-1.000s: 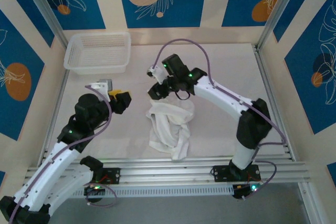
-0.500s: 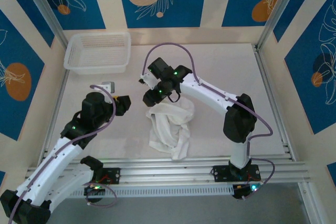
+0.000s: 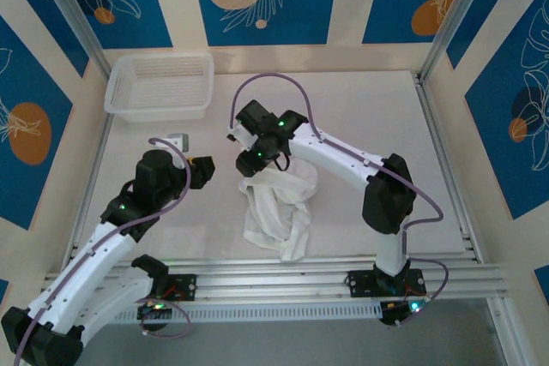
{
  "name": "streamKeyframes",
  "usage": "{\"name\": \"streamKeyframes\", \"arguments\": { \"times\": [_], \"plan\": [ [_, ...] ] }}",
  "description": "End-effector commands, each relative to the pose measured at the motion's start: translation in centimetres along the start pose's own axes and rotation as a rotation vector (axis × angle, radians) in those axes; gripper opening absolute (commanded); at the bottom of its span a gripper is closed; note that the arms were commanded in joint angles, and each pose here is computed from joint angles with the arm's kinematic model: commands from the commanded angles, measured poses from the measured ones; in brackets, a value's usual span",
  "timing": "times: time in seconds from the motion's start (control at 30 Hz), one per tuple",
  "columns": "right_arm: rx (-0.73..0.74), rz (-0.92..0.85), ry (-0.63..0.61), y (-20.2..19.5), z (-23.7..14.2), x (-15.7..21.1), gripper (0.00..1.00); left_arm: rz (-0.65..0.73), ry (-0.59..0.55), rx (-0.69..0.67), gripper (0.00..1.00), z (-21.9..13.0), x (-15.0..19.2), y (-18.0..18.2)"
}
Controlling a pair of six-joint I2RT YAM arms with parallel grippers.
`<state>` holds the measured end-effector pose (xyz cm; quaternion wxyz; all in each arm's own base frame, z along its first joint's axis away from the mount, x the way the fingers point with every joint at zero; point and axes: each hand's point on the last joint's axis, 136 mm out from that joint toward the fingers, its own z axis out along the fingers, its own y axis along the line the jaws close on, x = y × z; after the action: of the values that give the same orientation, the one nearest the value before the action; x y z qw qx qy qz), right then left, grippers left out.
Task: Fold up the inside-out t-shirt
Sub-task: Flatten out the T-shirt at the center of the table.
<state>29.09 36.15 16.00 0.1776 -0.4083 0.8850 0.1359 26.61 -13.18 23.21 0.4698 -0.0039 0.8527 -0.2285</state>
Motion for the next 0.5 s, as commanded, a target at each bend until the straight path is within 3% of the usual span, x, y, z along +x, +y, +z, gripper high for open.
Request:
{"name": "streamKeyframes", "arguments": {
  "times": [0.0, 0.1, 0.3, 0.37, 0.47],
  "plan": [
    [0.071, -0.039, 0.021, -0.9, 1.2, 0.3, 0.45, -0.008, -0.023, 0.005, 0.54, -0.4, -0.8, -0.3],
    [0.088, -0.041, 0.013, -1.1, 1.3, 0.2, 0.39, -0.012, -0.018, 0.002, 0.54, -0.2, -0.7, -0.2],
    [0.111, -0.004, -0.09, -1.3, -1.8, -1.1, 0.0, -0.019, 0.022, -0.007, 0.55, 0.3, -0.1, -0.1],
    [0.108, 0.042, -0.183, -2.0, -4.9, -1.8, 0.0, -0.019, 0.044, 0.0, 0.56, 0.6, -0.1, -0.4],
    [0.079, 0.183, -0.423, -3.8, -12.1, -3.0, 0.0, -0.02, 0.112, 0.02, 0.58, 1.6, 0.3, -1.0]
  ]
}}
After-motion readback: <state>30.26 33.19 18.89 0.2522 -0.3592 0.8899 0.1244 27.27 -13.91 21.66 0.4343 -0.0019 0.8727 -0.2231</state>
